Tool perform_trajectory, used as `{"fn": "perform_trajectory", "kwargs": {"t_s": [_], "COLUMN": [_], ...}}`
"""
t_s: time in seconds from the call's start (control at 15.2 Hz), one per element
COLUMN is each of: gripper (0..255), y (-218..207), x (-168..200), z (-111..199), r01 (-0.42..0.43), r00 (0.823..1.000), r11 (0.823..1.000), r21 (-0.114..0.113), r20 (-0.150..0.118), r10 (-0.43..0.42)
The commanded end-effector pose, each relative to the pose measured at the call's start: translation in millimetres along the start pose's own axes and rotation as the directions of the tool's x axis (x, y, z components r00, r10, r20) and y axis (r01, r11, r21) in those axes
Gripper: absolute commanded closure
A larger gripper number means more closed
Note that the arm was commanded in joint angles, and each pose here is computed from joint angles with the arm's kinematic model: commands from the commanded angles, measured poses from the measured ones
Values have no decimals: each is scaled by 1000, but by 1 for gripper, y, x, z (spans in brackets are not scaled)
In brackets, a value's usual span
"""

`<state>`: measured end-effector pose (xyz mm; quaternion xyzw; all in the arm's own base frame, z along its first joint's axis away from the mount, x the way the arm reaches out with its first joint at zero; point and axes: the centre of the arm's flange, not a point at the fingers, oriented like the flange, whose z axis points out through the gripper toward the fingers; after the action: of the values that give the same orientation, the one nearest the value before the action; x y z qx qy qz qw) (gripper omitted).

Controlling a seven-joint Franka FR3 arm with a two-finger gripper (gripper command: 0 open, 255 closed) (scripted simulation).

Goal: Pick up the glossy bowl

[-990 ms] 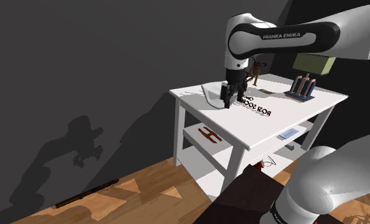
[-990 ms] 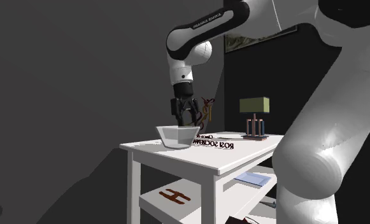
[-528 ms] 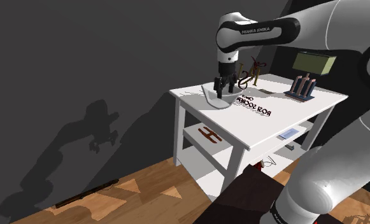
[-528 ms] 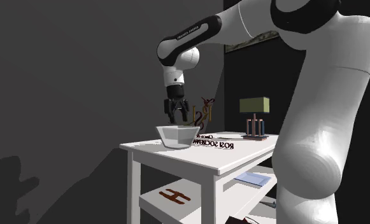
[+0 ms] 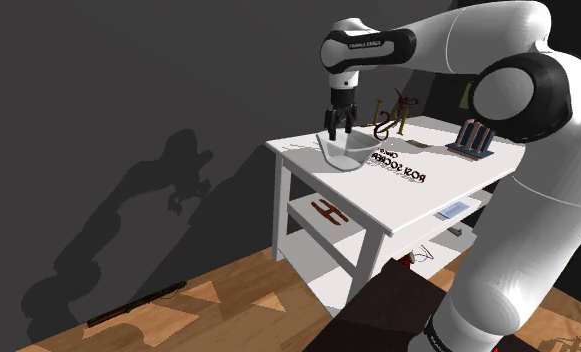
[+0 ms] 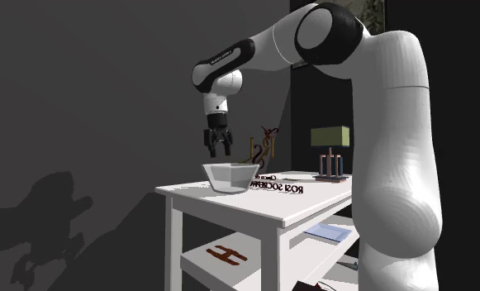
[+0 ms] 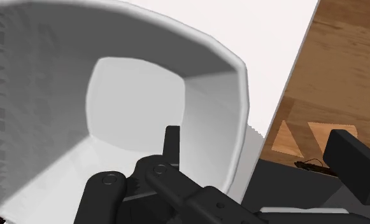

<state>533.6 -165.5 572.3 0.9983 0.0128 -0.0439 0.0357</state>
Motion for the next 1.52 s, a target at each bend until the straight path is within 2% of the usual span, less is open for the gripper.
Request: {"fn": "perform_trajectory", "kwargs": {"t_s": [0.0, 0.33, 0.53, 0.59, 1.19, 1.45], "gripper": [0, 0, 0, 255, 255, 255], "y": [3, 1, 1, 0, 1, 2], "x": [6, 8, 9, 9, 9, 7], "z": [9, 35, 38, 38, 38, 17], "r01": [4, 4, 4, 4, 4, 4], "r00": [1000, 1000, 1000, 1000, 1000, 1000], "r11": [1000, 1000, 1000, 1000, 1000, 1000], "r21": [0, 0, 0, 0, 0, 0], "r20": [-2, -2, -2, -2, -2, -2], "r10": [-4, -4, -4, -4, -4, -4]}}
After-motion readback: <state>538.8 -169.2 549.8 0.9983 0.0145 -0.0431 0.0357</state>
